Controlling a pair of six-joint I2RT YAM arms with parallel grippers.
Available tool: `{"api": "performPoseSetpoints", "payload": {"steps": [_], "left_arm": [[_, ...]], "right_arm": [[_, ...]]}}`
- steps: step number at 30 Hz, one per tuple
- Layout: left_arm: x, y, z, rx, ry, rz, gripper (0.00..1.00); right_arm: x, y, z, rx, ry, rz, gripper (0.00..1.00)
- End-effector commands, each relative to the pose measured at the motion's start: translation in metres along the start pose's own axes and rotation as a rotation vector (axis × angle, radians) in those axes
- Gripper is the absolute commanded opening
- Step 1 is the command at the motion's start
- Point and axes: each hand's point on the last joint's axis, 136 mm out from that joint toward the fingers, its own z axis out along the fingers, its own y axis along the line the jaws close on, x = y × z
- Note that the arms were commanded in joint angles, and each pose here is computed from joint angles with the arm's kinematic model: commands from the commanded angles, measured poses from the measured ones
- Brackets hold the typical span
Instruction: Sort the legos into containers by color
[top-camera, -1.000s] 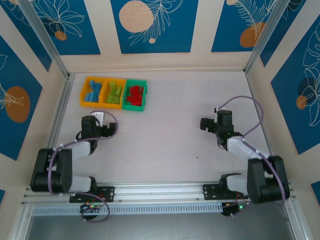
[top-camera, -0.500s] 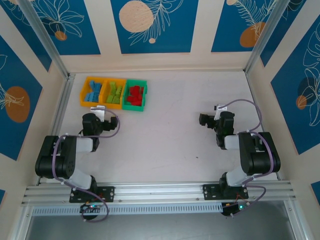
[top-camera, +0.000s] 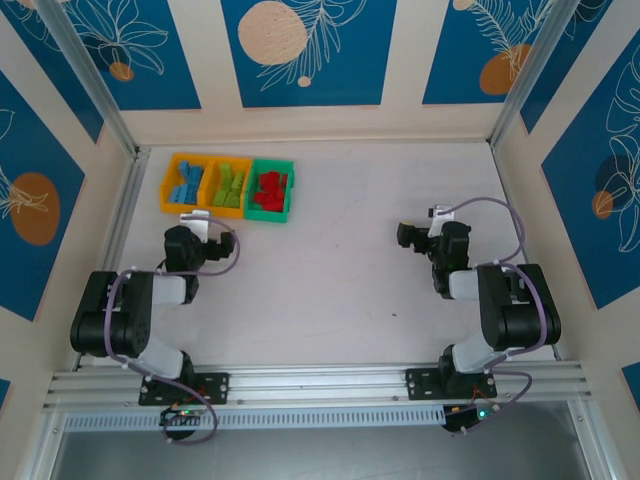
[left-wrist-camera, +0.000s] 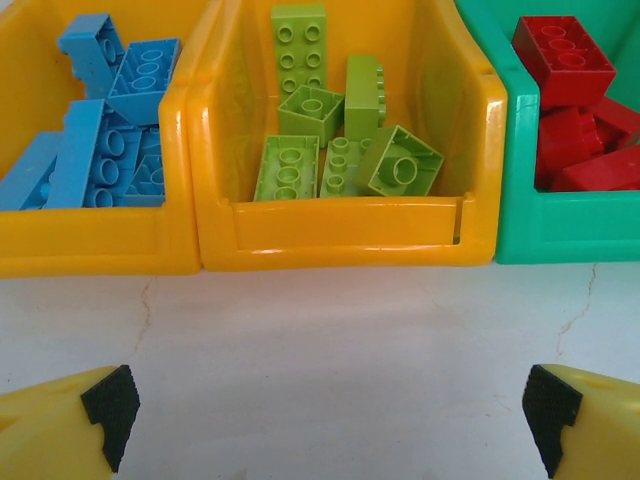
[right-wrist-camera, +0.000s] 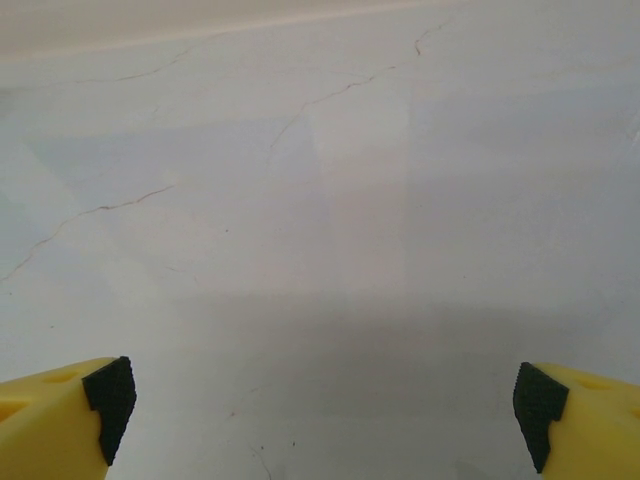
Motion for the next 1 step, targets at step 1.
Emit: {"api": "performPoseSetpoints", "payload": {"steps": [1], "left_arm": [[-0.0034,-0.0016,0.0000,-0.002,-0.022,0.015,1.00]], "right_arm": [[-0.0128,0.0053,-0.0009,-0.028,-0.044,-0.032,0.99]]}}
